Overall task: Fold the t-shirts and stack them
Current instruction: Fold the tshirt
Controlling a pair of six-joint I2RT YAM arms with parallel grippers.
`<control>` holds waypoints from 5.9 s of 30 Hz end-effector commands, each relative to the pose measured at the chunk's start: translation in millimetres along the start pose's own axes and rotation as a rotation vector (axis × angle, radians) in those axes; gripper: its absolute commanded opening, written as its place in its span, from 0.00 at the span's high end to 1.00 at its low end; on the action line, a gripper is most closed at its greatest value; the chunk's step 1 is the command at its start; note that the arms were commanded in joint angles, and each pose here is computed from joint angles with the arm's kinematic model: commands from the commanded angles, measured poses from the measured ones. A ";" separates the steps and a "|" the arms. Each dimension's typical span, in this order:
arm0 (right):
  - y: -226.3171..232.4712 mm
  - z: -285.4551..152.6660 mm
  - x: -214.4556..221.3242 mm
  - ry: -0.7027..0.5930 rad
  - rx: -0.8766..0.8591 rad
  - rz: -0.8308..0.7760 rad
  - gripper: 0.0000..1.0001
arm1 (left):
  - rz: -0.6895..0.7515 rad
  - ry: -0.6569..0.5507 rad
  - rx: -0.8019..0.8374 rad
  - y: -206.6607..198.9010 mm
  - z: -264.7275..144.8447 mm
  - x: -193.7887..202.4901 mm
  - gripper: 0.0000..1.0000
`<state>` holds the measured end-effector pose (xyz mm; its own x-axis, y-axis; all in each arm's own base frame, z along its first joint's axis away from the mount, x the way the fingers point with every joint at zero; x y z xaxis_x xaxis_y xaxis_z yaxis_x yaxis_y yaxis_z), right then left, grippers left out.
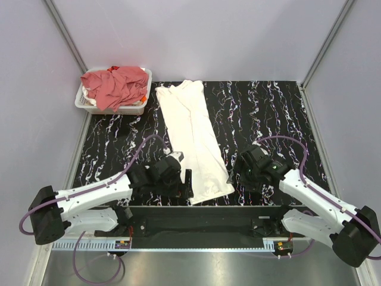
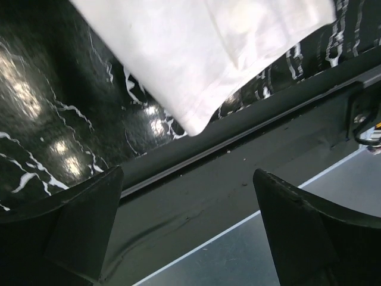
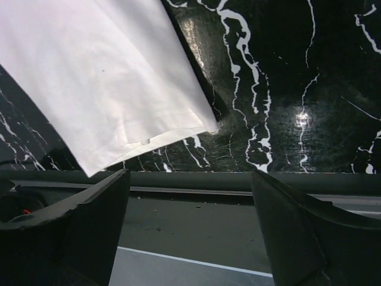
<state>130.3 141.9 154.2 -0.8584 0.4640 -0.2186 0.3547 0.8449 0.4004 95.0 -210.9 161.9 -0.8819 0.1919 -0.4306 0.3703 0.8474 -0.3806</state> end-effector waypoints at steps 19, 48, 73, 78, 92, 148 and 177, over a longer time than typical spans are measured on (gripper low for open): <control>5.4 60.8 -8.5 0.063 0.066 -0.039 0.44 | -0.194 -0.051 -0.019 8.4 61.6 23.8 0.29; -5.0 76.9 7.4 0.144 0.000 -0.007 0.88 | -0.184 -0.045 -0.048 11.9 66.6 24.9 1.00; -3.7 16.6 22.0 0.179 -0.072 0.036 1.00 | -0.206 -0.130 0.073 -8.3 26.8 12.3 0.23; -5.8 21.9 24.6 0.198 -0.063 0.030 1.00 | -0.166 -0.047 0.036 -20.0 49.2 17.5 0.28; -12.7 33.1 29.2 0.212 -0.053 0.031 1.00 | -0.154 0.037 0.025 -39.2 68.1 34.2 0.40; 49.0 -11.1 49.9 0.211 -0.168 -0.014 1.00 | -0.227 -0.218 -0.067 -8.1 -31.4 9.0 1.00; 161.4 38.9 -122.9 0.056 -0.105 -0.113 1.00 | -0.217 -0.287 -0.229 77.9 -12.3 -189.8 1.00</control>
<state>292.4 233.4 199.3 -0.9106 0.3642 -0.1955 0.2494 0.8613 0.4427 264.8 -170.1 208.0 -0.8346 -0.1534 -0.5291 -0.0002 0.9605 -0.2782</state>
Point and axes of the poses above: each gripper's point midway between its finger pads, its own z axis out along the fingers, its own y axis along the line the jaws close on, x = y × z, the point moved 7 cm from there along -z, back along the fingers, and after that the axes turned 8 degrees about z, right-handed, at the moved point
